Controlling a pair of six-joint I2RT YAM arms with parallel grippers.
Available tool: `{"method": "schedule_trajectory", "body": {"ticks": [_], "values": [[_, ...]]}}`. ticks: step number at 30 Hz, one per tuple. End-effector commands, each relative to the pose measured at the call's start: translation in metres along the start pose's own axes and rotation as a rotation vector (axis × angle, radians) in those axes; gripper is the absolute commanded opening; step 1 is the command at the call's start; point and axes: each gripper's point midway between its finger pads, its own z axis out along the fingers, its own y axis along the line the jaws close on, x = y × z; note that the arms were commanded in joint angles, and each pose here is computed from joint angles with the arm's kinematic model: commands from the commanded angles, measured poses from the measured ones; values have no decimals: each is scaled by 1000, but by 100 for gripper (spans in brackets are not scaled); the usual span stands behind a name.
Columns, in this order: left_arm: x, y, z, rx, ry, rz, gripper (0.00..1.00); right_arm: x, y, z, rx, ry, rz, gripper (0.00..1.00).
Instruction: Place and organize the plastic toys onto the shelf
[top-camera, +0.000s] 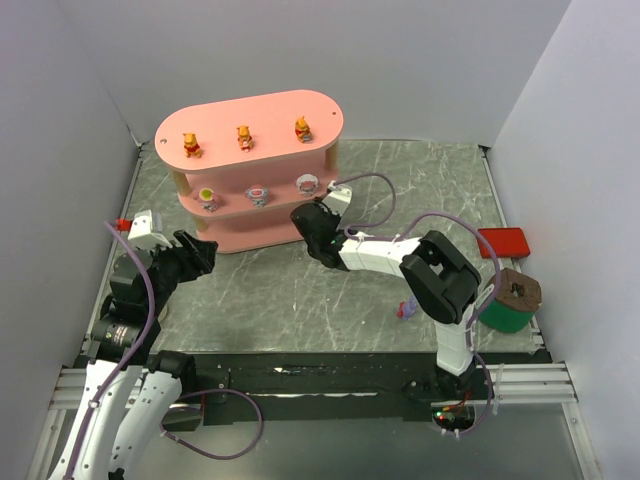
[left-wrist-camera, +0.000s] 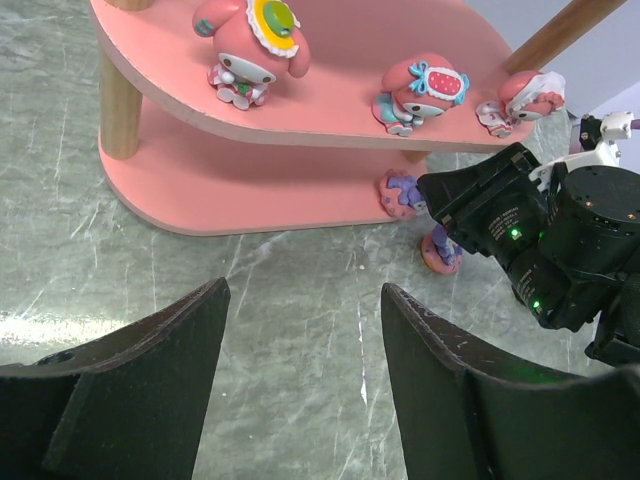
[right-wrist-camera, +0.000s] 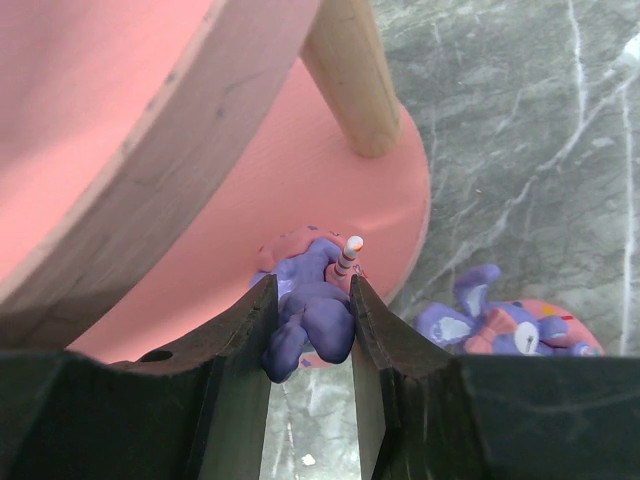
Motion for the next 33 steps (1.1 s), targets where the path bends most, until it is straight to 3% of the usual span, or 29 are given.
{"method": "schedule_trajectory", "body": {"ticks": [1, 16, 24, 33], "values": [[-7, -4, 0, 20, -28, -6, 68, -20, 22, 2, -22, -56, 75, 2], [-7, -5, 0, 23, -29, -6, 68, -20, 20, 0, -4, -63, 78, 27], [-7, -5, 0, 23, -29, -5, 68, -20, 18, -1, -4, -72, 81, 34], [-7, -5, 0, 25, -30, -5, 68, -18, 17, -2, -2, -64, 85, 52]]}}
